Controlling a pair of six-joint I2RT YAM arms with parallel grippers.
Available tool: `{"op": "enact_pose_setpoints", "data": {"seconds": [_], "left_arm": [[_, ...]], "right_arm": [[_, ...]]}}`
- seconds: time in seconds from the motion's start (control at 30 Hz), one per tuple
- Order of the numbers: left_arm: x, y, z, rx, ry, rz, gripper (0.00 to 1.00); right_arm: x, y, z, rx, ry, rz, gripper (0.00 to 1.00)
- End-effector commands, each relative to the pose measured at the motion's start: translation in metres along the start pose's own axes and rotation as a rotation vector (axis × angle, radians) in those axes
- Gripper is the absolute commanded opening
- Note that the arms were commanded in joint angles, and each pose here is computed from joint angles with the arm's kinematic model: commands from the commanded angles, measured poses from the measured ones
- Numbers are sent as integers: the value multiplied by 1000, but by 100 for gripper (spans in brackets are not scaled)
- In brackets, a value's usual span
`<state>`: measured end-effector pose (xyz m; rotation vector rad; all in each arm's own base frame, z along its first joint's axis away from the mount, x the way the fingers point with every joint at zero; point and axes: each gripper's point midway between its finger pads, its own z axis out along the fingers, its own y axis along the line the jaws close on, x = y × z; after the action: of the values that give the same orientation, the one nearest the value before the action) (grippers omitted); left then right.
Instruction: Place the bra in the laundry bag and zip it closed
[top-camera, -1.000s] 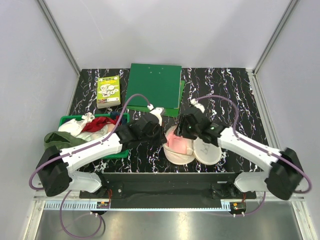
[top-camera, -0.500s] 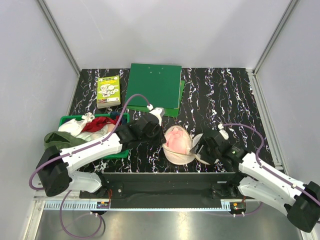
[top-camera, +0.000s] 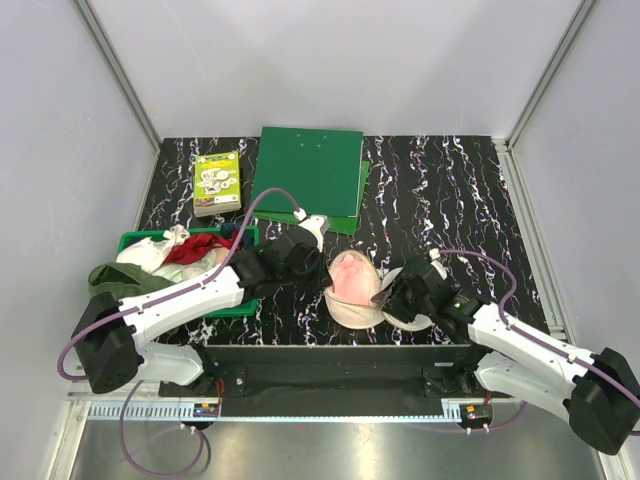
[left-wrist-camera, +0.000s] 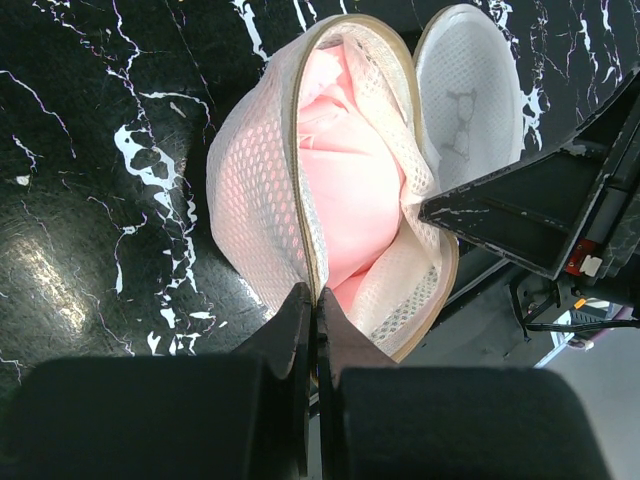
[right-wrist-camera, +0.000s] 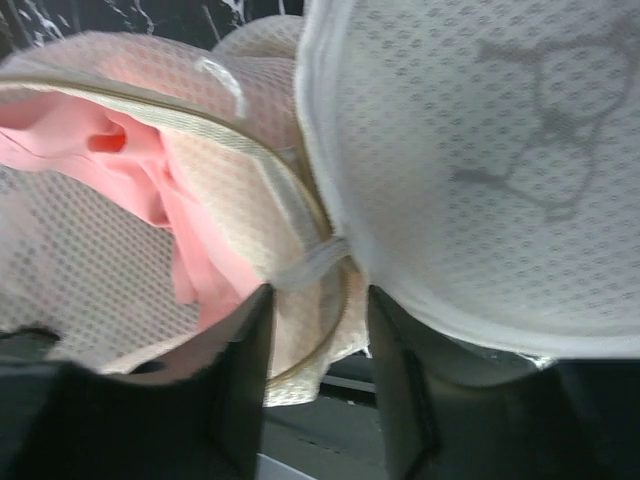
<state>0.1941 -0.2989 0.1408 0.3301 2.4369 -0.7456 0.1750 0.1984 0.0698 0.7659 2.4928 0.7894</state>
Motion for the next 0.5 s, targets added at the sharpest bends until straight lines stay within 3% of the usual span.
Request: {"op": "enact_pose_setpoints", "data": {"seconds": [0.0,0.23,0.47], "left_arm": [[-12,-12,-10,51,-51,3,0],[-12,-16,-9,65,-42,2,0],[-17,-22,-13,86,-49,4,0]], "right_arm": [[-12,34,-7,-116,-52,34,45],[0,41,-13,-158,8,69,49],[1,38,-8,-167,-1,76,44]]}}
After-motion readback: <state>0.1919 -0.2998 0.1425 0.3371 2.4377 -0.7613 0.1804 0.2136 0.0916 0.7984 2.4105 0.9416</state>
